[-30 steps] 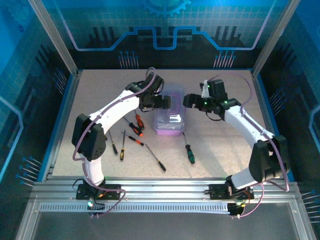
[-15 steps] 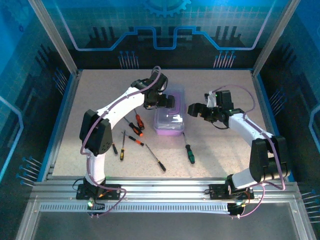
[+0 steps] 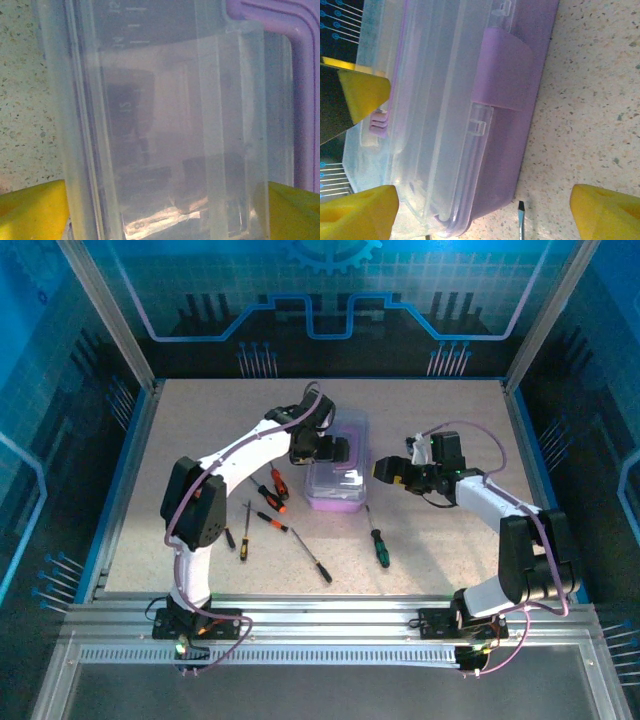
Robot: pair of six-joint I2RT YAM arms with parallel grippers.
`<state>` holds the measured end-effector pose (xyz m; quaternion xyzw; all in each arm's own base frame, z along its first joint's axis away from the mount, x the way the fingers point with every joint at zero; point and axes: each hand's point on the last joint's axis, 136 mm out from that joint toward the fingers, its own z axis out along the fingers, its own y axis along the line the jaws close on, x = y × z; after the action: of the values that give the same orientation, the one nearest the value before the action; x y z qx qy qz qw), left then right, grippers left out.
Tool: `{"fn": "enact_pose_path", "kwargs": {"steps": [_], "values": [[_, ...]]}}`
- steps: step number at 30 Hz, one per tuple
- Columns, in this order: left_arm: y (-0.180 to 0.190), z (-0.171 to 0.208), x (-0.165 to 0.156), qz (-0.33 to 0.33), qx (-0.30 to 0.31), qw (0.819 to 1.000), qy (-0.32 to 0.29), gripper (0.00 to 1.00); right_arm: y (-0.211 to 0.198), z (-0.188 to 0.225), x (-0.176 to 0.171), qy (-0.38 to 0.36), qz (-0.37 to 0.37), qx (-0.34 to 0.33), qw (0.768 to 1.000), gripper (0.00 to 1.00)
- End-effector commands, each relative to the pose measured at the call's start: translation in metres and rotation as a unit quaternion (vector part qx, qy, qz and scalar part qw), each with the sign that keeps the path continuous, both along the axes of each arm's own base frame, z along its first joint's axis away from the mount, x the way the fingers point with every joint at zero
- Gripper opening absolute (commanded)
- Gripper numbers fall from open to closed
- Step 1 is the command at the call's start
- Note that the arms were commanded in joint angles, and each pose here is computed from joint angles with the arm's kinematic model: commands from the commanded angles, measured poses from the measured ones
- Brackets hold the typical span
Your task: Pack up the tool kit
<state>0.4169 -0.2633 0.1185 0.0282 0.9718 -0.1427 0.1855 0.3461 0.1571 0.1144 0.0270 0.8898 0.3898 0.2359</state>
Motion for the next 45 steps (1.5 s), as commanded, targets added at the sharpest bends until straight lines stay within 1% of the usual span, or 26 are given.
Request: {"fn": "enact_pose_path", "kwargs": {"steps": [1, 3, 4, 7, 8, 13, 15, 18, 22, 27, 30, 31, 33, 39, 45], "values": [[0.017, -0.024, -0.015, -0.017, 0.060, 0.997, 0.047, 0.93, 0.001, 0.002, 0.005, -0.009, -0.001, 0.022, 1.000, 0.90], [0.022, -0.026, -0.014, -0.018, 0.071, 0.996, 0.045, 0.90, 0.006, 0.002, 0.009, -0.007, 0.003, 0.034, 0.999, 0.88], [0.022, -0.027, -0.015, -0.023, 0.064, 0.997, 0.046, 0.85, 0.009, 0.004, 0.011, -0.008, 0.009, 0.045, 0.999, 0.88], [0.019, -0.033, -0.016, -0.038, 0.028, 0.997, 0.053, 0.76, 0.017, 0.011, 0.020, -0.015, 0.015, 0.078, 0.997, 0.87], [0.018, -0.033, -0.016, -0.041, 0.012, 0.998, 0.052, 0.75, 0.019, 0.012, 0.022, -0.018, 0.016, 0.090, 0.996, 0.87], [0.025, -0.033, -0.011, -0.044, -0.043, 0.997, 0.047, 0.74, 0.032, 0.014, 0.035, -0.019, 0.024, 0.127, 0.991, 0.87], [0.030, -0.032, -0.009, -0.040, -0.055, 0.997, 0.047, 0.74, 0.038, 0.015, 0.038, -0.019, 0.026, 0.150, 0.988, 0.87], [0.033, -0.031, -0.008, -0.043, -0.057, 0.996, 0.047, 0.74, 0.044, 0.009, 0.043, -0.009, 0.023, 0.172, 0.985, 0.85], [0.037, -0.030, -0.009, -0.047, -0.052, 0.997, 0.045, 0.74, 0.046, 0.002, 0.050, -0.004, 0.013, 0.173, 0.985, 0.82], [0.035, -0.030, -0.015, -0.055, -0.062, 0.995, 0.049, 0.74, 0.046, -0.005, 0.056, 0.006, 0.002, 0.179, 0.984, 0.81], [0.036, -0.030, -0.017, -0.055, -0.061, 0.995, 0.050, 0.74, 0.055, -0.003, 0.060, 0.011, 0.015, 0.217, 0.976, 0.80], [0.037, -0.030, -0.017, -0.054, -0.062, 0.995, 0.050, 0.74, 0.058, -0.002, 0.062, 0.011, 0.020, 0.227, 0.974, 0.78], [0.037, -0.031, -0.018, -0.052, -0.065, 0.995, 0.051, 0.74, 0.062, -0.003, 0.062, 0.011, 0.022, 0.228, 0.973, 0.77], [0.037, -0.040, -0.024, -0.044, -0.072, 0.995, 0.061, 0.73, 0.071, -0.001, 0.058, 0.008, 0.036, 0.225, 0.974, 0.76], [0.037, -0.045, -0.026, -0.039, -0.073, 0.994, 0.068, 0.72, 0.075, 0.009, 0.056, 0.003, 0.045, 0.254, 0.966, 0.75]]}}
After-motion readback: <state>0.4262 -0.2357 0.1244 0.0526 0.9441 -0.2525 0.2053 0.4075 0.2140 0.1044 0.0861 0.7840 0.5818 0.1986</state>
